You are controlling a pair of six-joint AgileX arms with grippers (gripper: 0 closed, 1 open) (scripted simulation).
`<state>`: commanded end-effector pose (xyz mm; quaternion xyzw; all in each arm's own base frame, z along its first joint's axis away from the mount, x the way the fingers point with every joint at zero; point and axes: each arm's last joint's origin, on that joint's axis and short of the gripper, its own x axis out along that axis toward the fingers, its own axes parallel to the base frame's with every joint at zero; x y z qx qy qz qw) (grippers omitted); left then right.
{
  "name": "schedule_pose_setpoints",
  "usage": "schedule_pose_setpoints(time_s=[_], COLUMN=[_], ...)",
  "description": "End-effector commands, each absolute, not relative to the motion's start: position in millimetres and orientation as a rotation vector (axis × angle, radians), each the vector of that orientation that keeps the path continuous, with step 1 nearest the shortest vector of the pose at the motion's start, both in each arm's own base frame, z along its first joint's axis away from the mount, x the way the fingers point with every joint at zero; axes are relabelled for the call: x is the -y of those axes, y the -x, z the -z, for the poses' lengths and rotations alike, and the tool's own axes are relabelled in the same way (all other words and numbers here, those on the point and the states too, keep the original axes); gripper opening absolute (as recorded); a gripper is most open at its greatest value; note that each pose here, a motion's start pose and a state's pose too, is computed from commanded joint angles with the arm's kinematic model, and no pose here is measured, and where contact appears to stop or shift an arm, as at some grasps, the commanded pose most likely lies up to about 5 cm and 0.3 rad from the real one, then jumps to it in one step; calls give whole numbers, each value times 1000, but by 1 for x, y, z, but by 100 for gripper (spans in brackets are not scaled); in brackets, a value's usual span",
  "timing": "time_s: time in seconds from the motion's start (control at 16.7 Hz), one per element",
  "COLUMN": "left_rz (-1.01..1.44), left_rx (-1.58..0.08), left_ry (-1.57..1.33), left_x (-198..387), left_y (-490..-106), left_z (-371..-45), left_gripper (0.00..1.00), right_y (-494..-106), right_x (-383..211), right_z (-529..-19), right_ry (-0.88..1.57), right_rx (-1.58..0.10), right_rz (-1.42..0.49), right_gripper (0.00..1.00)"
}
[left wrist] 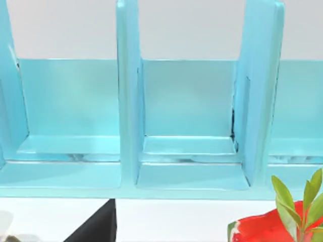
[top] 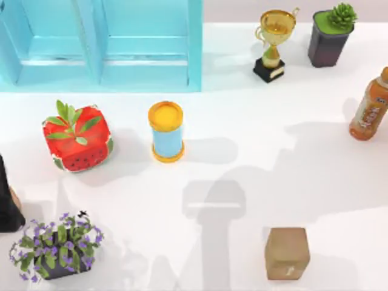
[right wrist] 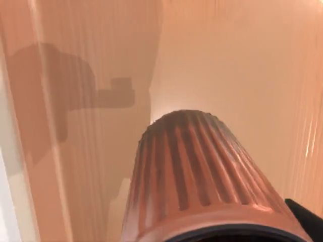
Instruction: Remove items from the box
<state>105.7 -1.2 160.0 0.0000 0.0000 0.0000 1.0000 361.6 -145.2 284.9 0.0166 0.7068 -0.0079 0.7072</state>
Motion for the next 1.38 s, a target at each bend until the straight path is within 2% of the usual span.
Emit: schedule_pose_setpoints(time_s=[0.18, 0.36, 0.78, 0.96, 1.38], left_rz=[0, 0, 0, 0, 0], left_rx=[0, 0, 0, 0, 0], left_ry=[0, 0, 0, 0, 0], left_x=[1, 1, 1, 1, 1], left_y=[-106, -106, -106, -106, -106], left_z=[-160, -160, -160, -160, -160], left_gripper=[100, 100, 100, 100, 100], right_y=[-379, -392, -377, -371, -371], right_x=[101, 28, -129, -152, -152], right_z=[-270, -251, -207, -202, -191], right_ry=[-34, -3, 15, 10, 6], right_rx=[-1592, -1624, -1606, -1577, -1579], right_rz=[8, -1, 65, 66, 67], right_gripper=[0, 0, 0, 0, 0])
